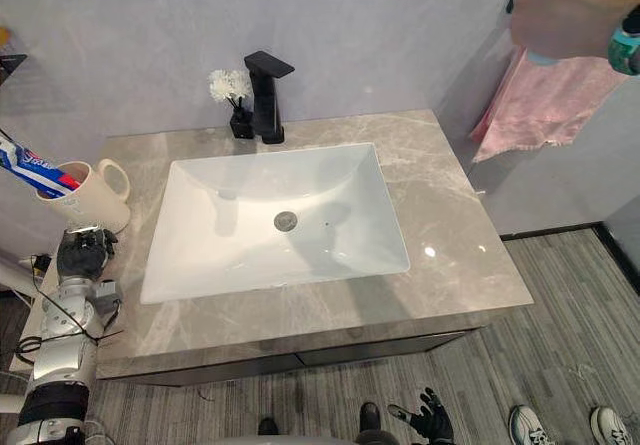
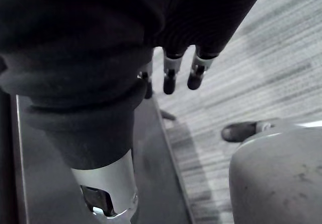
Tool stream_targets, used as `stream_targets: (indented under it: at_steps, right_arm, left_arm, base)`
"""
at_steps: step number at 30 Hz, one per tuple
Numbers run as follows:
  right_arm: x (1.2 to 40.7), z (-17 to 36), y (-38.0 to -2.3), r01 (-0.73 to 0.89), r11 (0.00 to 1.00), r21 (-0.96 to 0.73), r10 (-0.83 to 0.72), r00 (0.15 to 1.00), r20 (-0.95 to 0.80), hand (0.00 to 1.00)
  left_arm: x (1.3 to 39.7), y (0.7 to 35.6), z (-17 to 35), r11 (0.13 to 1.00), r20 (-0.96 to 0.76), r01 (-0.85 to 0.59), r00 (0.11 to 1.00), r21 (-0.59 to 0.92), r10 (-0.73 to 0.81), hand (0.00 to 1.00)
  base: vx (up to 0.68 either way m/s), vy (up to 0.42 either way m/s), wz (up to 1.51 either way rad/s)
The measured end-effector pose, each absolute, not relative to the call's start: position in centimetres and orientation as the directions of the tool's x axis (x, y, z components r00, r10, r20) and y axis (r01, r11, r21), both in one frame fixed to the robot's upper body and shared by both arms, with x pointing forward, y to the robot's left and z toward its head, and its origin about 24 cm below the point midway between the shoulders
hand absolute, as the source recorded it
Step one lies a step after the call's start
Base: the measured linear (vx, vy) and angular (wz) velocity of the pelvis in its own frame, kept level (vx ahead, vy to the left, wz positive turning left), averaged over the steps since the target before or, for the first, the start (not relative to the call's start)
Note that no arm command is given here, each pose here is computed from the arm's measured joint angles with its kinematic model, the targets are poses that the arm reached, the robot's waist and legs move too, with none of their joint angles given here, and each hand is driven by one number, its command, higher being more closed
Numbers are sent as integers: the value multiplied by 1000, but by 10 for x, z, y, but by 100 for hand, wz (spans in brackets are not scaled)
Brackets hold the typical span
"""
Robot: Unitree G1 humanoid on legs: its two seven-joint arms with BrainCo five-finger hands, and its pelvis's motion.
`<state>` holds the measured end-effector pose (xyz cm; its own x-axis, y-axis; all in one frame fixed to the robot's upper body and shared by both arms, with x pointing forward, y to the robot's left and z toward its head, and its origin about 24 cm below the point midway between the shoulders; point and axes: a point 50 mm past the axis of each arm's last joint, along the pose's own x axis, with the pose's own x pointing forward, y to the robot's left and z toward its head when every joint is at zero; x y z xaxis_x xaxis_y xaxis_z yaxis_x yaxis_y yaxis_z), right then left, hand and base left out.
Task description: Organize washtable
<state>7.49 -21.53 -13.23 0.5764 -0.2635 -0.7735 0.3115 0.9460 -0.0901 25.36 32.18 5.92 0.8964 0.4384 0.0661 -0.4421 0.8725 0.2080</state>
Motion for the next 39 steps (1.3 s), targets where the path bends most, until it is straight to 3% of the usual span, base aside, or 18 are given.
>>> stream_targets:
  at_steps: [26,32,39]
  right_arm:
    - [85,-122,-225,322,939,-125,-310,624,-717,0]
    - [90,-122,-225,318,940,-119,-304,630,-715,0]
    - [87,-130,-223,317,942,-110,-289,601,-745,0]
  left_arm:
    - [294,317,113,861,232,-449,887,240,398,100]
    - [295,271,133,918,357,-336,901,211,247,100]
    - [249,238,139,962,481,-262,855,77,194,100]
  base:
    - [-24,-9,-3]
    - [-12,-6,18]
    - [-16,5,24]
